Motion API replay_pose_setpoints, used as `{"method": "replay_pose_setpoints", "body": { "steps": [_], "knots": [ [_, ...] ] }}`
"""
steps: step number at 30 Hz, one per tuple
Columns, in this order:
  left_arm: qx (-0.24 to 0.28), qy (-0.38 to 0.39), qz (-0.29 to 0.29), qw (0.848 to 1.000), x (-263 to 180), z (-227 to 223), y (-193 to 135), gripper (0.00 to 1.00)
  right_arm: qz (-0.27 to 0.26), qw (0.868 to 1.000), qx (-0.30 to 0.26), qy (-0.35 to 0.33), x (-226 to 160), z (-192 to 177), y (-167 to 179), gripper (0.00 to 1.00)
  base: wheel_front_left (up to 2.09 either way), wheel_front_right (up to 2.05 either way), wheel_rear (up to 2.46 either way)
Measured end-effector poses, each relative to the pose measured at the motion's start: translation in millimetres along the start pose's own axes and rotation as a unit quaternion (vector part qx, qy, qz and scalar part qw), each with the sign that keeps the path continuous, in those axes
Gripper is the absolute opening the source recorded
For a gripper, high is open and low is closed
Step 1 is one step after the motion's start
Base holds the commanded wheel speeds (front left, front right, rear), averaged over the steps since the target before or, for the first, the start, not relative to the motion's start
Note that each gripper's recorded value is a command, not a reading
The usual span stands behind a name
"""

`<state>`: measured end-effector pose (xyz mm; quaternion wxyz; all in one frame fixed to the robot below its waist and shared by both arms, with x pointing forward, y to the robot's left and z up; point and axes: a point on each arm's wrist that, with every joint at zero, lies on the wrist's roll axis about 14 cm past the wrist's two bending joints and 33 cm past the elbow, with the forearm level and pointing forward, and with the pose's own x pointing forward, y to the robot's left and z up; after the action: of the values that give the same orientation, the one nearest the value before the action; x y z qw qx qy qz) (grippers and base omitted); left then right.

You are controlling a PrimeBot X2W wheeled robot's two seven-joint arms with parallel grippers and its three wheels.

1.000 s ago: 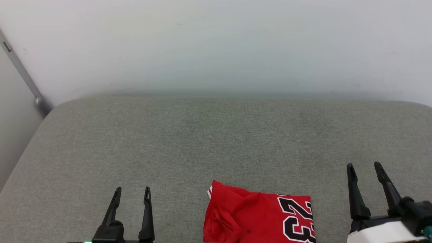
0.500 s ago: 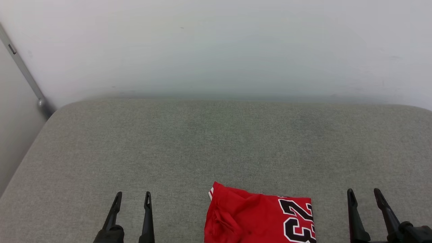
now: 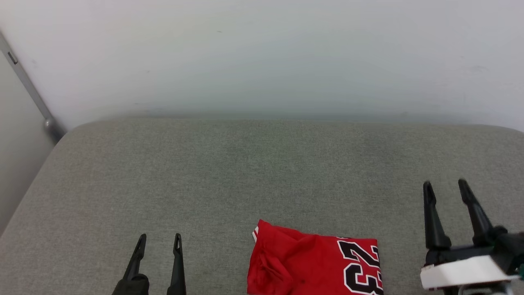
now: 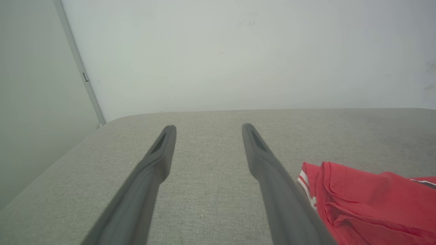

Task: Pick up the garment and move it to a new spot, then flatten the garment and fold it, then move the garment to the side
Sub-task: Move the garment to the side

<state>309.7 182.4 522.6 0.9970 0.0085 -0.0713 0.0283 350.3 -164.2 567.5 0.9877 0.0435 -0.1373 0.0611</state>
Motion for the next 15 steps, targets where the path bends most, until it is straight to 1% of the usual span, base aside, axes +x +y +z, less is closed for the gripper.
{"method": "replay_pose_setpoints", "body": {
  "steps": [4,5,7,9,11,12,13,14,15],
  "knots": [
    [0.000,0.002,0.000,1.000,1.2,-0.9,0.5,1.00,0.027,0.997,-0.037,-0.062,31.0,39.4,1.3,1.00,0.00,0.00,0.00],
    [0.000,0.002,0.001,1.000,1.6,-1.0,0.9,1.00,0.034,0.996,-0.048,-0.068,38.5,46.6,1.1,1.00,0.00,0.00,0.00],
    [0.000,0.003,0.002,1.000,2.0,-1.7,1.8,1.00,0.050,0.995,-0.062,-0.065,51.7,55.6,2.8,1.00,0.00,0.00,0.00],
    [0.001,0.004,0.003,1.000,2.5,-2.6,2.1,1.00,0.069,0.994,-0.078,-0.038,62.5,55.1,6.5,1.00,0.00,0.00,0.00],
    [0.001,0.006,0.002,1.000,3.1,-3.5,1.8,1.00,0.088,0.992,-0.087,0.015,68.5,42.8,9.2,1.00,0.00,0.00,0.00],
    [0.000,0.007,0.002,1.000,3.7,-4.3,1.2,1.00,0.108,0.985,-0.088,0.097,66.7,17.9,11.7,1.00,0.00,0.00,0.00],
    [0.000,0.008,0.001,1.000,3.9,-4.8,0.7,1.00,0.121,0.979,-0.084,0.141,62.5,4.1,14.1,1.00,0.00,0.00,0.00],
    [-0.001,0.010,0.001,1.000,4.2,-5.5,0.3,1.00,0.132,0.970,-0.079,0.188,56.5,-9.9,13.8,1.00,0.00,0.00,0.00],
    [-0.001,0.011,0.000,1.000,5.0,-6.6,-0.4,1.00,0.145,0.949,-0.061,0.272,43.1,-33.2,8.7,1.00,0.00,0.00,0.00]
  ]
}}
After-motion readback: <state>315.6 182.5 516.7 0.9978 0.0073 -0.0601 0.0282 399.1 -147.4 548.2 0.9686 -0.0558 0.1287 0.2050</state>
